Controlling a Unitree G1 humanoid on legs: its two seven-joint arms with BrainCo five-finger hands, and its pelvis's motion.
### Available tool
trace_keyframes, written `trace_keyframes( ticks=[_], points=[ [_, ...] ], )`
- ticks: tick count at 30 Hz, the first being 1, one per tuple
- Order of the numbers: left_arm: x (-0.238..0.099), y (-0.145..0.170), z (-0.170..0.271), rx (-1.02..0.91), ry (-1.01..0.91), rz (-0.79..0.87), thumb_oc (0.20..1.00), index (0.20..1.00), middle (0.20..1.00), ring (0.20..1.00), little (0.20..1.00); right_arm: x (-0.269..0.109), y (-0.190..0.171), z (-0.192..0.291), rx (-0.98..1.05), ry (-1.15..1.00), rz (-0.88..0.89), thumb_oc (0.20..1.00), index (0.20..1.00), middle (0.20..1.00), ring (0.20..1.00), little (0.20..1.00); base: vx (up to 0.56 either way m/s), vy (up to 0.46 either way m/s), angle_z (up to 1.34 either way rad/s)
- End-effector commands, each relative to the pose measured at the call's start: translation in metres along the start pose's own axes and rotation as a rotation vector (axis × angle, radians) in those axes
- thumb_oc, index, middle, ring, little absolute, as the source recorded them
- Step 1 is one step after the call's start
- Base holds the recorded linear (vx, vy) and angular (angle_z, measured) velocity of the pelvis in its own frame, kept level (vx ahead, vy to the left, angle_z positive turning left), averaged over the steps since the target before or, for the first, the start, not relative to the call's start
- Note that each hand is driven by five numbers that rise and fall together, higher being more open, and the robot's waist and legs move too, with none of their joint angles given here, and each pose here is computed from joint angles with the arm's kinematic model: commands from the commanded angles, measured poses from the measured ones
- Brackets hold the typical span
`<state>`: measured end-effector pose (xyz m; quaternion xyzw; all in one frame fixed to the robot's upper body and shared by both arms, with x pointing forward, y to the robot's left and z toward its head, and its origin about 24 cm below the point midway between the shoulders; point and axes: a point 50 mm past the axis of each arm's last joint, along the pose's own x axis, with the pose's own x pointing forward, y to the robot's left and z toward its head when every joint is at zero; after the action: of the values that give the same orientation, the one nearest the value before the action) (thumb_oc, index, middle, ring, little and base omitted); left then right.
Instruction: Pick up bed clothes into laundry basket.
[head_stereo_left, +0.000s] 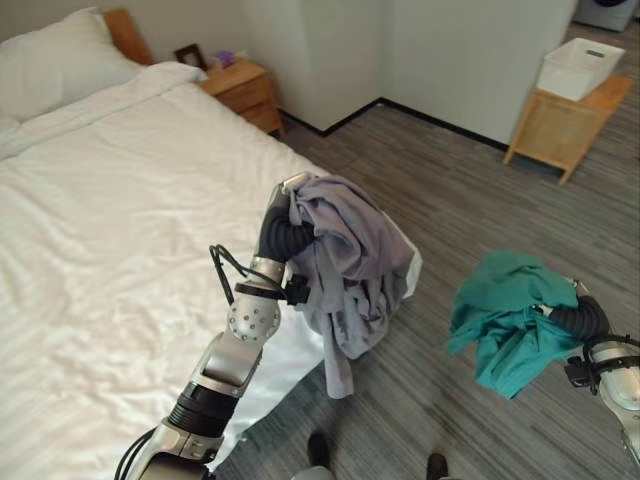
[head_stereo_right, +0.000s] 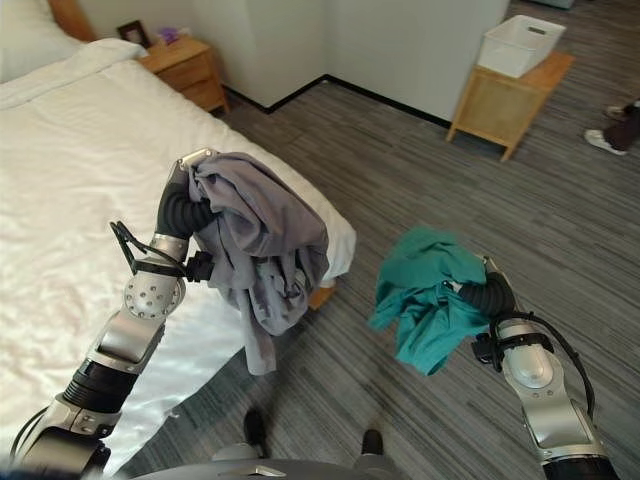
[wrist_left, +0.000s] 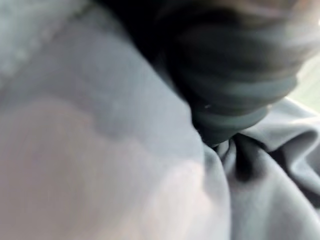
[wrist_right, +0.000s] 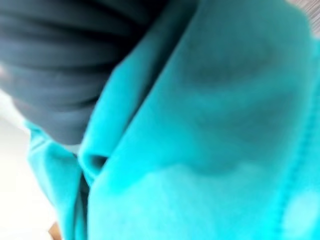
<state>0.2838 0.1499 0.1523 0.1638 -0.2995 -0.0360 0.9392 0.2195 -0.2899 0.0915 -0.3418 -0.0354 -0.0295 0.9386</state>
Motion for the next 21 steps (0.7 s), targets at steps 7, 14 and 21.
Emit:
trace_keyframes(
  ticks=[7,14,21],
  points=[
    [-0.001,0.003,-0.001,-0.029,0.003,-0.021,0.2,0.2,0.2,0.2,0.2,0.065,-0.024,0.104,-0.082,-0.457,-0.088,0.2,0.2,0.2,0.2,0.2,0.33,-0.128,-1.51],
    [-0.002,0.003,-0.007,0.005,0.039,-0.02,0.2,0.2,0.2,0.2,0.2,0.075,-0.001,0.09,-0.071,-0.383,-0.03,0.2,0.2,0.2,0.2,0.2,0.49,-0.075,-0.82],
    [0.016,-0.007,0.001,0.048,-0.007,-0.06,0.2,0.2,0.2,0.2,0.2,0.074,-0.008,0.08,-0.103,-0.333,-0.091,0.2,0.2,0.2,0.2,0.2,0.44,-0.055,-0.11]
  ],
)
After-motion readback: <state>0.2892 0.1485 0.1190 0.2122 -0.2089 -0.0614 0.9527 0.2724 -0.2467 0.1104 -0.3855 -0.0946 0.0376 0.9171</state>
